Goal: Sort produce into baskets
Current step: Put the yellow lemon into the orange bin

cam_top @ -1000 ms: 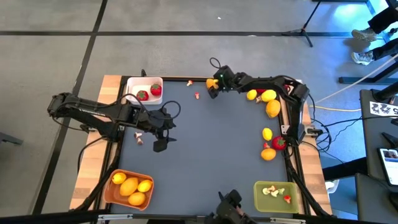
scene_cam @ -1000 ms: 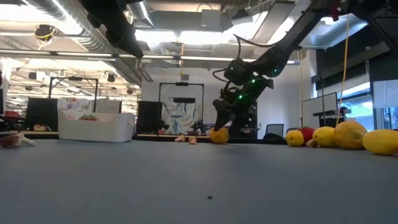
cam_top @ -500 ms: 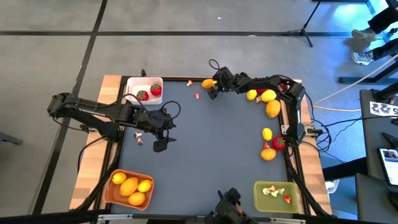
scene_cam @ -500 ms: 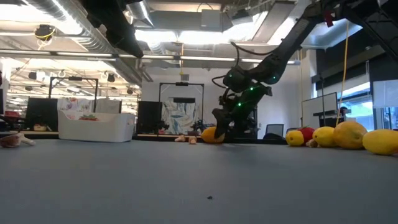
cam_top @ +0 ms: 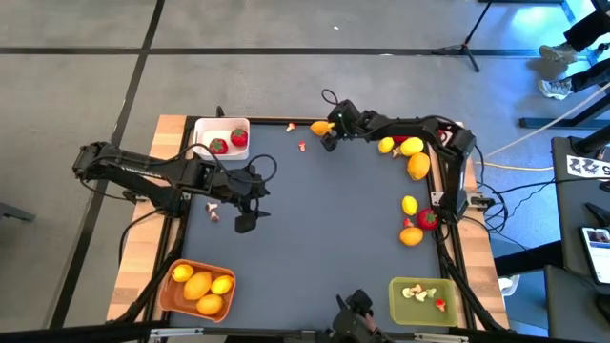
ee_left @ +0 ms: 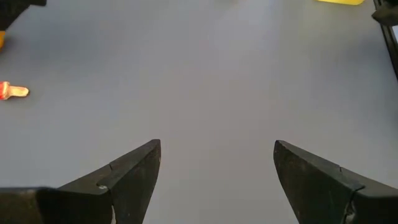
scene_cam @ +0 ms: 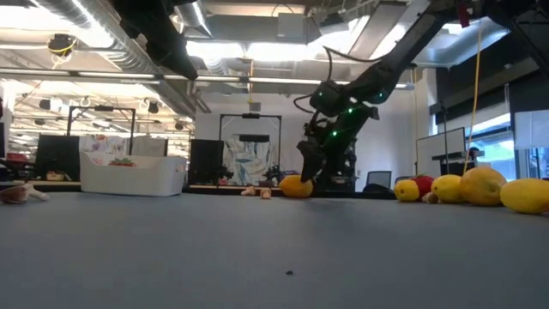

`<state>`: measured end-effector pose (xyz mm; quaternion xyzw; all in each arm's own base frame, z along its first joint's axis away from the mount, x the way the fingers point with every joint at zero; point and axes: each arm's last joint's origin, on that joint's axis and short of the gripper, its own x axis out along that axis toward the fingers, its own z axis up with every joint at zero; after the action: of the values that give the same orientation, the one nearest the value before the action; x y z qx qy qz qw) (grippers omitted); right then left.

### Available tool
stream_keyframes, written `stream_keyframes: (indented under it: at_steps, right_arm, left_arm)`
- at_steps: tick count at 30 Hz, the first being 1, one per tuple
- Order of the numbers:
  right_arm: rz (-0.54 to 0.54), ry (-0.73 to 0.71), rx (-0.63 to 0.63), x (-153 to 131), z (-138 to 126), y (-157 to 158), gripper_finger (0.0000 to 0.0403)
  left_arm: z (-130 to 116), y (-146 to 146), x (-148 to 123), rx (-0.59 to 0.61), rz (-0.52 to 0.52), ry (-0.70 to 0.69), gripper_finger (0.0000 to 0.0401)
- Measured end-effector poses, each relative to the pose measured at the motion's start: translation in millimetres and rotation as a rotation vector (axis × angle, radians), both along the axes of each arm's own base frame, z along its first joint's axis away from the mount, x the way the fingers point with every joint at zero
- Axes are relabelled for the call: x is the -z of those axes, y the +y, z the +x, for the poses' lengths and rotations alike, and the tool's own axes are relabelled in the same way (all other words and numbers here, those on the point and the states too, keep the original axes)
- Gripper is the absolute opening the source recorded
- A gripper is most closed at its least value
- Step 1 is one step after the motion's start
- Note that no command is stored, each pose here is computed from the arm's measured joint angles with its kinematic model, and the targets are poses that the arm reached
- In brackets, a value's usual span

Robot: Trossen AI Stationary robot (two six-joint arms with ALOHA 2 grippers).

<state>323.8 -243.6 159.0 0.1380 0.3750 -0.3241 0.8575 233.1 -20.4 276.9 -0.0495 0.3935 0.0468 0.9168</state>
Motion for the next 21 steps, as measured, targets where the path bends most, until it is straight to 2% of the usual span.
stream_keyframes:
  at_steps: [3, 8, 13, 16, 21]
  right_arm:
    - [-0.019, -0.061, -0.052, -8.8, 4.8, 2.3, 0.0335]
    - [-0.113, -0.107, -0.115, -15.9, 14.3, 5.1, 0.0335]
    - [-0.182, -0.119, -0.115, -9.3, 19.2, -0.5, 0.0335]
    - [-0.182, -0.089, -0.118, 2.4, 18.2, -5.9, 0.0335]
    - [-0.123, -0.035, -0.108, 21.1, 10.9, -14.4, 0.0335]
  left_arm:
    - [0.0, 0.0, 0.0, 0.000, 0.000, 0.000, 0.0308]
    - [0.1, 0.0, -0.1, -0.001, -0.001, -0.002, 0.0308]
    - [0.2, 0.0, -0.2, 0.003, 0.002, -0.002, 0.0308]
    - [0.1, 0.0, -0.1, 0.005, 0.005, -0.002, 0.0308]
    - [0.1, 0.0, -0.1, 0.008, 0.007, 0.000, 0.0308]
